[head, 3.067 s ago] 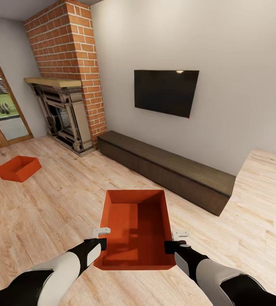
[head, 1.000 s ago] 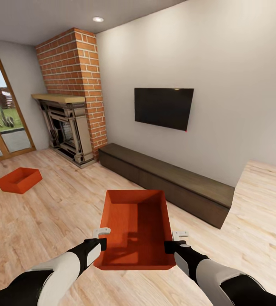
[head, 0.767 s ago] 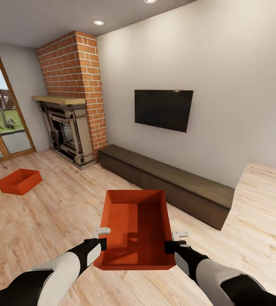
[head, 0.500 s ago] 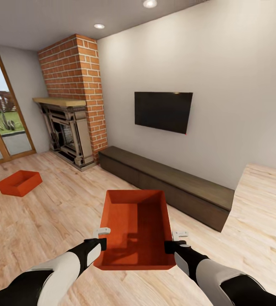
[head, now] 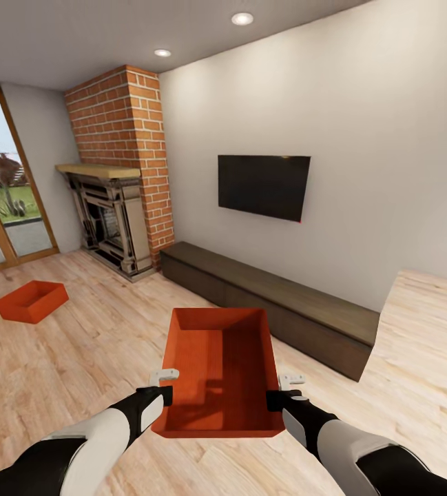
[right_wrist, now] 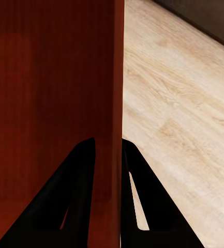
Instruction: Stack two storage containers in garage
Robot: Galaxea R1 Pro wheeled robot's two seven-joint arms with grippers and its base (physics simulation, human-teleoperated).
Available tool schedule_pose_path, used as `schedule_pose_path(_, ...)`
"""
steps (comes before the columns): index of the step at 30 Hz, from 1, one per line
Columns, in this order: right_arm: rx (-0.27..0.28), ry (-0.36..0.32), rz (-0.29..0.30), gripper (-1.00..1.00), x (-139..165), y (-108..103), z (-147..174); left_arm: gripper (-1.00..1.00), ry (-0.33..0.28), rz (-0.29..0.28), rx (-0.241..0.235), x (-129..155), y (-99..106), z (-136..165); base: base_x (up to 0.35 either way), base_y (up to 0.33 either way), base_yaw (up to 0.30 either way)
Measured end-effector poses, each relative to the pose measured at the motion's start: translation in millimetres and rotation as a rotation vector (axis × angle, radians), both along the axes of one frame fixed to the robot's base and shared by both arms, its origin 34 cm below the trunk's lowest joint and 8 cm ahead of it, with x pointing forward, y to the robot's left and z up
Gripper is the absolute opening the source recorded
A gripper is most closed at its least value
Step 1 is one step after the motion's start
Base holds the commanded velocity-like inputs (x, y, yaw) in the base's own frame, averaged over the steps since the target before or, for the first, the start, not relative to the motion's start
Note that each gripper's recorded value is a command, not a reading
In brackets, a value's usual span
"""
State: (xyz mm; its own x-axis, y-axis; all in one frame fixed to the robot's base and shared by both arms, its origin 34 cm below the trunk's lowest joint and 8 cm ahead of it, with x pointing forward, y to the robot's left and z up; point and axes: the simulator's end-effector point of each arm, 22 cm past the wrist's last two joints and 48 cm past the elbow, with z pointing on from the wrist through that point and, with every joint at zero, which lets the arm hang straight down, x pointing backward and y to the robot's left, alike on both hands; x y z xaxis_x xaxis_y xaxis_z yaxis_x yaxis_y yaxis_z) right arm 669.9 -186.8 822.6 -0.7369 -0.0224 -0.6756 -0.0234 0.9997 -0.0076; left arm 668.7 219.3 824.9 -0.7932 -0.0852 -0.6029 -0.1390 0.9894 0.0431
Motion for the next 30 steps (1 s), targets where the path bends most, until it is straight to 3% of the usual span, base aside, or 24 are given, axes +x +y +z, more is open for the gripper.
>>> schedule_pose_path(30, 0.000, -0.047, 0.000, -1.00, 8, 0, 26, -1.00, -0.047, 0.000, 0.000, 8, 0, 26, 0.000, 0.000, 0.000)
